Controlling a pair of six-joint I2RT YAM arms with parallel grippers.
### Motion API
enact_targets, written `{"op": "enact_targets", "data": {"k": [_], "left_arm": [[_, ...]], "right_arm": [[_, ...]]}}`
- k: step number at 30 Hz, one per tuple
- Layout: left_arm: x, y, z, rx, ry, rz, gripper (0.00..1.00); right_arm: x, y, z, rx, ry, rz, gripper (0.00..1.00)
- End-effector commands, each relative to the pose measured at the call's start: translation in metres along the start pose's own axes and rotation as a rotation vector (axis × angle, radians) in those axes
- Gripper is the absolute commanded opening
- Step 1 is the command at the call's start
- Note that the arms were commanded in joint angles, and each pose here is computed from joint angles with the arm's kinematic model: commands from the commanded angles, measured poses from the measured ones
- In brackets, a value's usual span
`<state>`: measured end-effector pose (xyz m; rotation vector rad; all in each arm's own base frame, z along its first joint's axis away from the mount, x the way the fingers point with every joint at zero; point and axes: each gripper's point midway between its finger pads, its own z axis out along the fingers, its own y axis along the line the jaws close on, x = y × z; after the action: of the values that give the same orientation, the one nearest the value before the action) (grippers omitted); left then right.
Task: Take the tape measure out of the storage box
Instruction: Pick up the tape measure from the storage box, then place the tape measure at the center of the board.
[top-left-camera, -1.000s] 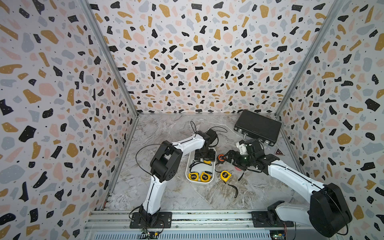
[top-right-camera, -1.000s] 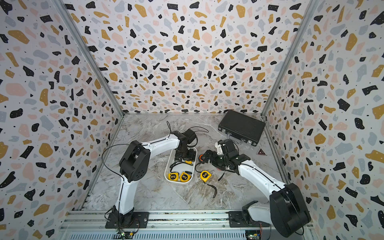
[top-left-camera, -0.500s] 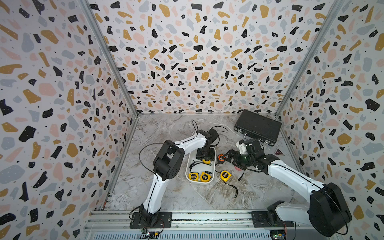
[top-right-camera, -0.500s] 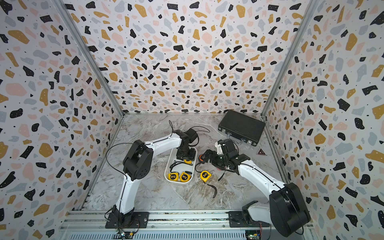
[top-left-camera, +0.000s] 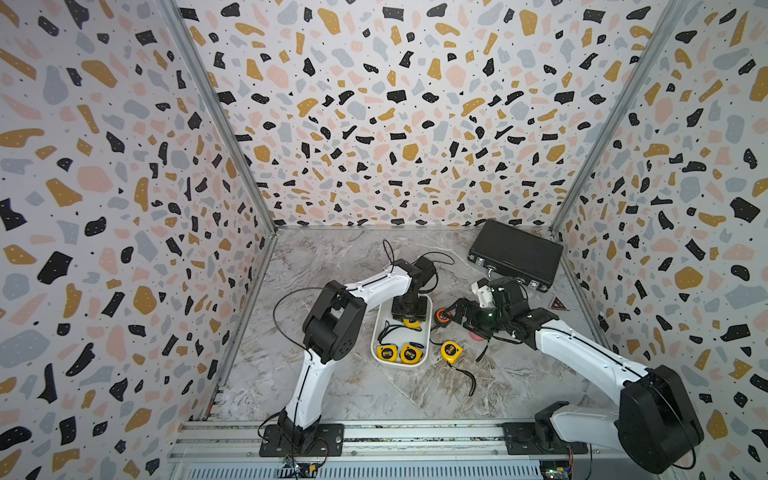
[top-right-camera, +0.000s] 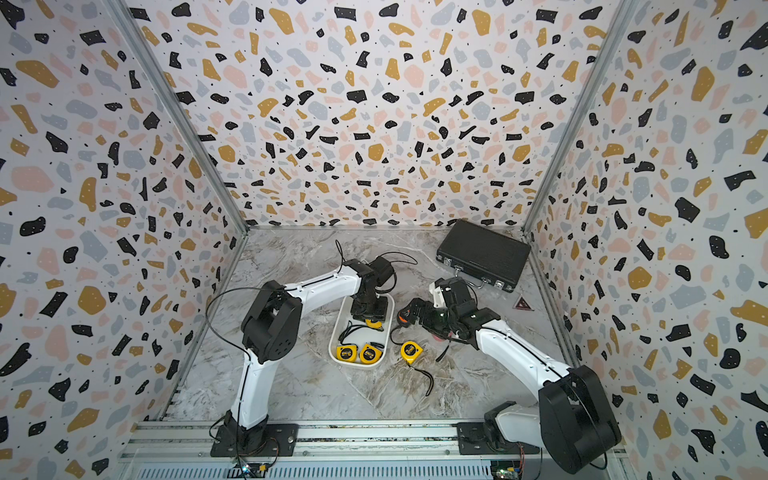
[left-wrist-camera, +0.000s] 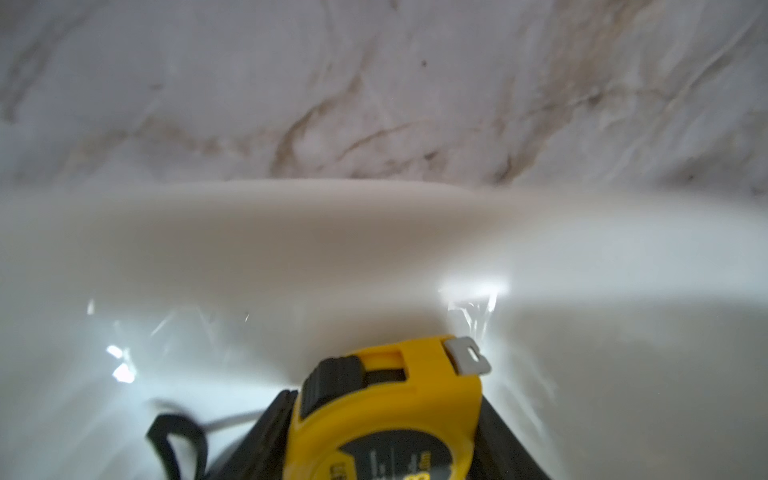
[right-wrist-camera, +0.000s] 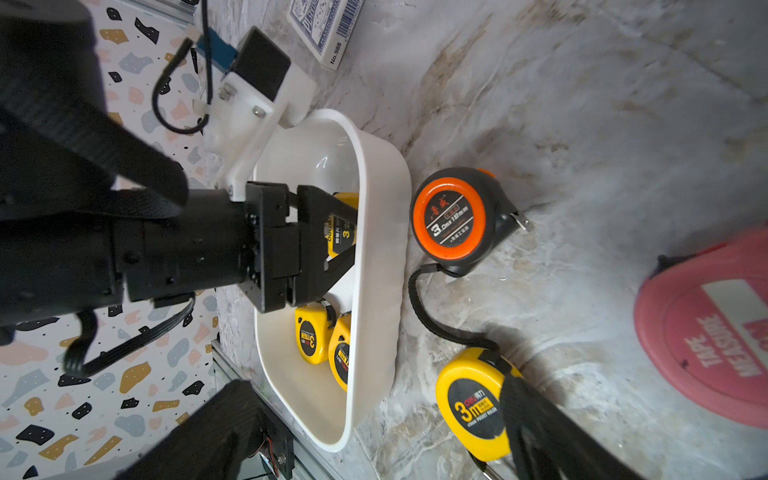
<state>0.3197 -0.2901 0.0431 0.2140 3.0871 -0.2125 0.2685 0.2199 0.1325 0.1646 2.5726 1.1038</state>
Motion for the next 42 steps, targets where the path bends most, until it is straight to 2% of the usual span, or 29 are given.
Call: {"op": "enact_targets", "data": {"k": [1,11,21,27,35,42], "left_arm": [[-0.005,-0.004,-0.054,0.047,-0.116,-0.083,0.0],[0.001,-0.017,-0.131,0.226,-0.24,-0.29,0.0],[0.002,-0.061,-0.185,0.467,-0.299,-0.431,0.0],[0.003,-0.089,-0.208,0.591,-0.295,-0.469,0.0],[0.013,-0.116,-0.226,0.71,-0.259,-0.485,0.0],[0.026,-0.131,-0.232,0.766,-0.219,-0.485,0.0]], "right_arm": [[-0.006,0.014,-0.008,-0.05,-0.03,-0.048,0.97],[-0.007,0.037,-0.025,-0.139,-0.118,-0.12,0.97],[-0.009,0.09,-0.053,-0.287,-0.269,-0.27,0.96],[-0.013,0.104,-0.068,-0.322,-0.348,-0.299,0.94],[-0.016,0.106,-0.072,-0.323,-0.382,-0.307,0.87],[-0.021,0.106,-0.074,-0.318,-0.414,-0.31,0.76]]}}
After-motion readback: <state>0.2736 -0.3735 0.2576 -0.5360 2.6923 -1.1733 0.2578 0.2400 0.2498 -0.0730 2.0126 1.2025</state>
